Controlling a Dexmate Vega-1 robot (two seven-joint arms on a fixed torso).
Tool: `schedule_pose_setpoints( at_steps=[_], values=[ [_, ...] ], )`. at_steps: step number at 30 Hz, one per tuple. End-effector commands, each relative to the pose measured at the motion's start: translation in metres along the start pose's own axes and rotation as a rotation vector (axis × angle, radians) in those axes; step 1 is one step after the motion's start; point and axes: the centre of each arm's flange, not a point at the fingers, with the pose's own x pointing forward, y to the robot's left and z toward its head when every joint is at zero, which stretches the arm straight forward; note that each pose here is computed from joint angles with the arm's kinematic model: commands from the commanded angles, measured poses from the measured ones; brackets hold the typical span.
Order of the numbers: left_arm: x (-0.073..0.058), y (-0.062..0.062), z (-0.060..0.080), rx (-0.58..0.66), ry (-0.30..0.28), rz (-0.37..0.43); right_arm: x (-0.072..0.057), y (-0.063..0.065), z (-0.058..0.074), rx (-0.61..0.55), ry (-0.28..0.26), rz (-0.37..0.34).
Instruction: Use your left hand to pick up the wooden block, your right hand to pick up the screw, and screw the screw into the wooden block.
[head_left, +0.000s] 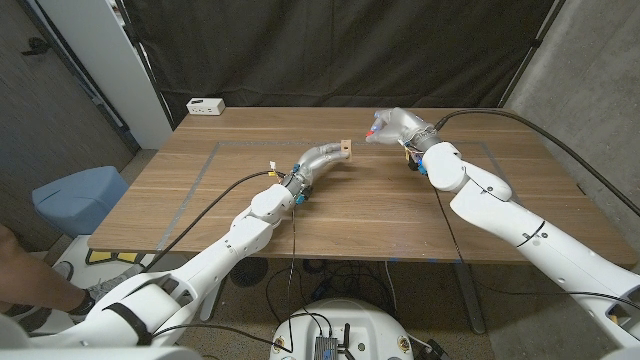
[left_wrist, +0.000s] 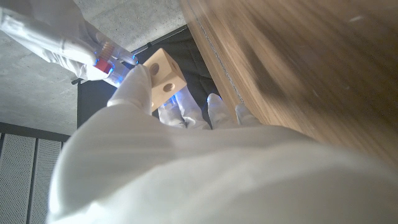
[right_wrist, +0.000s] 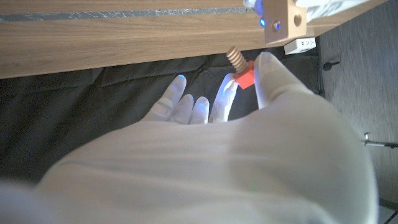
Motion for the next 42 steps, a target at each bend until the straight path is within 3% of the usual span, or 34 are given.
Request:
schedule_pose_setpoints(
  at_steps=[1,19,42],
  values=[
    [0.004,-0.009,-0.001,0.006,0.002,-0.027,-0.005,-0.003,-0.003,0.163,0.019,-0.087],
    [0.011,-0.018,0.0,0.026,0.0,-0.045,-0.006,0.0,0.001,0.362,0.046,-0.181],
    [0.027,-0.029,0.005,0.055,-0.017,-0.047,-0.001,0.024,0.008,0.53,0.046,-0.267]
  ],
)
